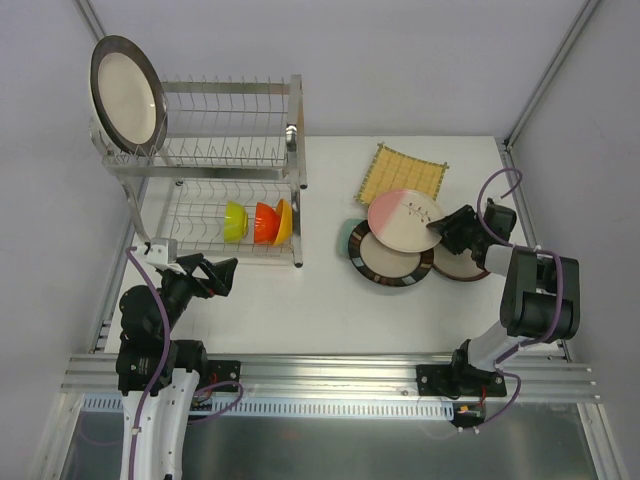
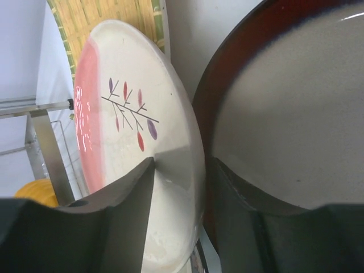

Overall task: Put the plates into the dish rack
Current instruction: Grab a plate with the right arm

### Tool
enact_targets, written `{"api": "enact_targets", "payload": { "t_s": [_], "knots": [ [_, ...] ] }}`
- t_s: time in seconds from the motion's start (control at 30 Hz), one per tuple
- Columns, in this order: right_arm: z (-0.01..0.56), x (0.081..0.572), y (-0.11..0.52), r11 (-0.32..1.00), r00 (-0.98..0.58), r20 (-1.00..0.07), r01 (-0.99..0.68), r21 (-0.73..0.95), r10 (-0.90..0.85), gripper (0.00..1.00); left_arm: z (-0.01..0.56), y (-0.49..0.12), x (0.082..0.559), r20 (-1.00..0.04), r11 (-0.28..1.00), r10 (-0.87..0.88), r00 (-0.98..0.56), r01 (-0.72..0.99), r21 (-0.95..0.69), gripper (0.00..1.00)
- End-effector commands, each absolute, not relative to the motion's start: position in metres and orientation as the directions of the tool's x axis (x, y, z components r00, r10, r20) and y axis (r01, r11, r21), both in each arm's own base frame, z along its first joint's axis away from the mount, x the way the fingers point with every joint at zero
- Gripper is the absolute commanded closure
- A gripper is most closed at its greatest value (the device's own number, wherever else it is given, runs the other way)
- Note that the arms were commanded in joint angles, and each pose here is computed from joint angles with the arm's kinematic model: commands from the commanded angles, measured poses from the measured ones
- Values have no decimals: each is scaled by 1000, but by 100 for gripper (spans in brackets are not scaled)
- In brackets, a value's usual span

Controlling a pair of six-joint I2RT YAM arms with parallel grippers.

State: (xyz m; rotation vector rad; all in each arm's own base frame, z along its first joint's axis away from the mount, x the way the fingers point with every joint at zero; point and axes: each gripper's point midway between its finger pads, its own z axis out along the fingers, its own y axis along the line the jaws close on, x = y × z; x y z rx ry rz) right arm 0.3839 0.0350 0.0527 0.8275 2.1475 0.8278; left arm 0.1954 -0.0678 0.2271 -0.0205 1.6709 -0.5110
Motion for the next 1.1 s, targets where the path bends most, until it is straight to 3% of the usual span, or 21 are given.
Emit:
{"api": "enact_targets", "payload": {
  "t_s": [0.0,0.17,0.67,1.07],
  "knots": [
    [65,390,36,579,-548,-380,250,776,745,55,233,-70,197,-946,898,-287,-152,300,-321,1],
    [79,390,35,590,-538,-404,231,774,740,71,233,-70,197,-945,898,-287,-155,299,-322,1],
    [128,387,37,592,-513,-443,167,788,735,99,230,-75,197,-934,883,-305,-186,314,-350,1],
    [191,380,53,535,-494,-453,29,844,742,99,255,-107,184,-849,750,-416,-326,405,-522,1]
  ]
}}
